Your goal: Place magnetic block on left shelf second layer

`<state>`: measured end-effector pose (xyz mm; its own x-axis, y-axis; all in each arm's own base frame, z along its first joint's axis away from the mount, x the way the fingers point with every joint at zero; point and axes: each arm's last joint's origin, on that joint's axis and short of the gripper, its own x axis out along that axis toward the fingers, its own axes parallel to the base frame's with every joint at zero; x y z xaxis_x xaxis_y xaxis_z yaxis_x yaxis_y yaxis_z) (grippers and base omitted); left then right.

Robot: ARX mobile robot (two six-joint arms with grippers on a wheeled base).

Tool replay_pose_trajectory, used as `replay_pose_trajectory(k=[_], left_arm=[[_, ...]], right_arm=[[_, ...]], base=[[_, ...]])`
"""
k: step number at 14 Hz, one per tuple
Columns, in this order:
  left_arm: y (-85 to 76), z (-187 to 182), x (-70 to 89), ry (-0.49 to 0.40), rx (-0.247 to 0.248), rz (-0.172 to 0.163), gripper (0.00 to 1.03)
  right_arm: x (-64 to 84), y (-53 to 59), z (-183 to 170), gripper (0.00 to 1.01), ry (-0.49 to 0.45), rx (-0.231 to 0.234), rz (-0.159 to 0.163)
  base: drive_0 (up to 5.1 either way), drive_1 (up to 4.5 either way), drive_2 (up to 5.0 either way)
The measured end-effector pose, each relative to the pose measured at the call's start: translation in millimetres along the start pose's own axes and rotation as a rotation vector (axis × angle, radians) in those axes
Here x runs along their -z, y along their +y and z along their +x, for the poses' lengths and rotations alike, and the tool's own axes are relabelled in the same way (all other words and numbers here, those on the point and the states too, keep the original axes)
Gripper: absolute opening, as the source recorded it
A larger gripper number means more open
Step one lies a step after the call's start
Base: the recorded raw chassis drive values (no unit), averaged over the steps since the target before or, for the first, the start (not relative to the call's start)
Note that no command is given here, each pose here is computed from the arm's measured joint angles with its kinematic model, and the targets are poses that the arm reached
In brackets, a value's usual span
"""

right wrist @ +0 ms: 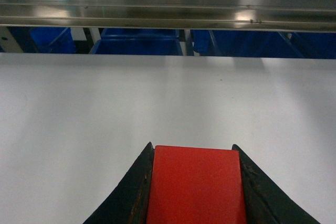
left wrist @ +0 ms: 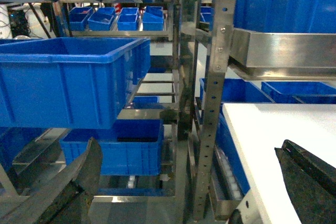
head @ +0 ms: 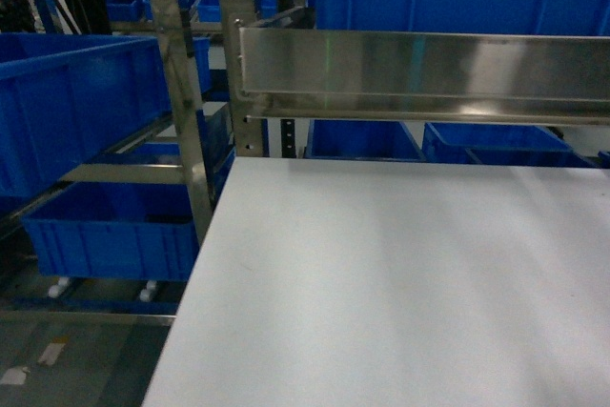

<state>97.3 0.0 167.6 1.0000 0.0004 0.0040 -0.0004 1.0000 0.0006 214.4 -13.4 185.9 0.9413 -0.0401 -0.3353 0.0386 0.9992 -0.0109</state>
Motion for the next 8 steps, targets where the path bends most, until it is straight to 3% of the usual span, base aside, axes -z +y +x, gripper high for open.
replay_pose_trajectory(k=[8], left_arm=[[0.0,0.0,0.0,0.0,0.0,0.0,0.98]], right_arm=[[0.5,0.0,0.2,0.34,0.004,0.0,0.0]], base=[[-4.9,2.46,2.5]])
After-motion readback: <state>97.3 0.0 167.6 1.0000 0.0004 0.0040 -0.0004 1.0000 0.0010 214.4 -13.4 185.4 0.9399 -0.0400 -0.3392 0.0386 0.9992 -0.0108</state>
